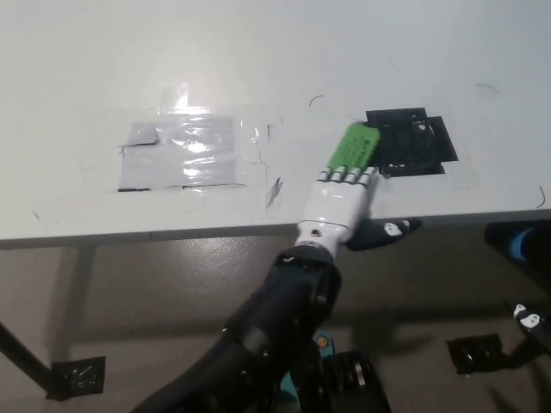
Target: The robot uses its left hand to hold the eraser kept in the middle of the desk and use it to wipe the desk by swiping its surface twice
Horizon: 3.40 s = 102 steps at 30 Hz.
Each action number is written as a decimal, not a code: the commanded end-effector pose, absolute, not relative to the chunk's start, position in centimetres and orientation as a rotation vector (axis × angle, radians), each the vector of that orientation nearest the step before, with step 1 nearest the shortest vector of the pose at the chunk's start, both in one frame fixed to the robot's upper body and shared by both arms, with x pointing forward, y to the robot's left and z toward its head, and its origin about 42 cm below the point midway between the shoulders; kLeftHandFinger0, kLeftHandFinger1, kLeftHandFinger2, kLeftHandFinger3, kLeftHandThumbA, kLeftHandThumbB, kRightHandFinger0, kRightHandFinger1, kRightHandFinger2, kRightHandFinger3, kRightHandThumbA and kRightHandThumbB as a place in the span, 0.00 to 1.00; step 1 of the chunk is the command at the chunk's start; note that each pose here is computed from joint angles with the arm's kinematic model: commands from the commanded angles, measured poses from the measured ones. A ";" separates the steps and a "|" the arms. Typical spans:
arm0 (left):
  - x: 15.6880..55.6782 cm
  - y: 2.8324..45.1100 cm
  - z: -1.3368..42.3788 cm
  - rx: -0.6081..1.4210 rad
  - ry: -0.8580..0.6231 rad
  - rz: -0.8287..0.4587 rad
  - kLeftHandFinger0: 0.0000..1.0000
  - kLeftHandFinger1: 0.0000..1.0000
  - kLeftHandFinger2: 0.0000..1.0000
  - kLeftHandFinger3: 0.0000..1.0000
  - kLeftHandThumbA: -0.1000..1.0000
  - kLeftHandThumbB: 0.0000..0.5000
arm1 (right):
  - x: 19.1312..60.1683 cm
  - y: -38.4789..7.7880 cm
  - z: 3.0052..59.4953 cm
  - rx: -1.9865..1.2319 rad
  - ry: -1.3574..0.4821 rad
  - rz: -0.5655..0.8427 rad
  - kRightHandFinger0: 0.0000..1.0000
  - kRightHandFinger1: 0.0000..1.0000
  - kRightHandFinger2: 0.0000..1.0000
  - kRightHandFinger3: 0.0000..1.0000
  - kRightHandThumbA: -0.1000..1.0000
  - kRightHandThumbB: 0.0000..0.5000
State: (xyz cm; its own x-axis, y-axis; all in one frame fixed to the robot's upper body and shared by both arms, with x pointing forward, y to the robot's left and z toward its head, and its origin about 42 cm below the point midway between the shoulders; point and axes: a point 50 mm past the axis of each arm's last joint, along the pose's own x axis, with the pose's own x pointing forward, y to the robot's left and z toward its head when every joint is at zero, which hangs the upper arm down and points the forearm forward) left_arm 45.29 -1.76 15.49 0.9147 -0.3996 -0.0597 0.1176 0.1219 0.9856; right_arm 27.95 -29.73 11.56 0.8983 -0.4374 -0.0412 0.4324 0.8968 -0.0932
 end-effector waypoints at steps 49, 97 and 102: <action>38.9 26.3 -0.5 0.962 0.668 -0.205 1.00 1.00 1.00 1.00 1.00 0.89 | 28.0 -32.8 13.4 -0.078 -0.063 -0.654 0.90 0.90 0.88 0.89 1.00 0.28; 43.7 30.0 16.2 1.152 -0.013 0.088 1.00 1.00 1.00 1.00 1.00 0.67 | 26.1 -34.5 12.8 -0.112 -0.017 -0.670 1.00 0.98 0.96 0.98 1.00 0.01; 46.4 31.2 25.4 1.317 -0.322 0.238 1.00 1.00 1.00 1.00 1.00 0.71 | 25.7 -34.7 12.5 -0.115 -0.009 -0.664 1.00 0.97 0.95 0.97 1.00 0.07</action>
State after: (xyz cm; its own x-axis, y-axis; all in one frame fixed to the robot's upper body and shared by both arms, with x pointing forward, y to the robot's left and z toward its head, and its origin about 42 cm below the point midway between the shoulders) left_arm 44.18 30.30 17.29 0.9898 0.0255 0.1400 -0.1391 0.3823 0.9135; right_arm 25.97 -34.02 11.11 0.7863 -0.6165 -0.0403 0.6086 0.7841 -0.1217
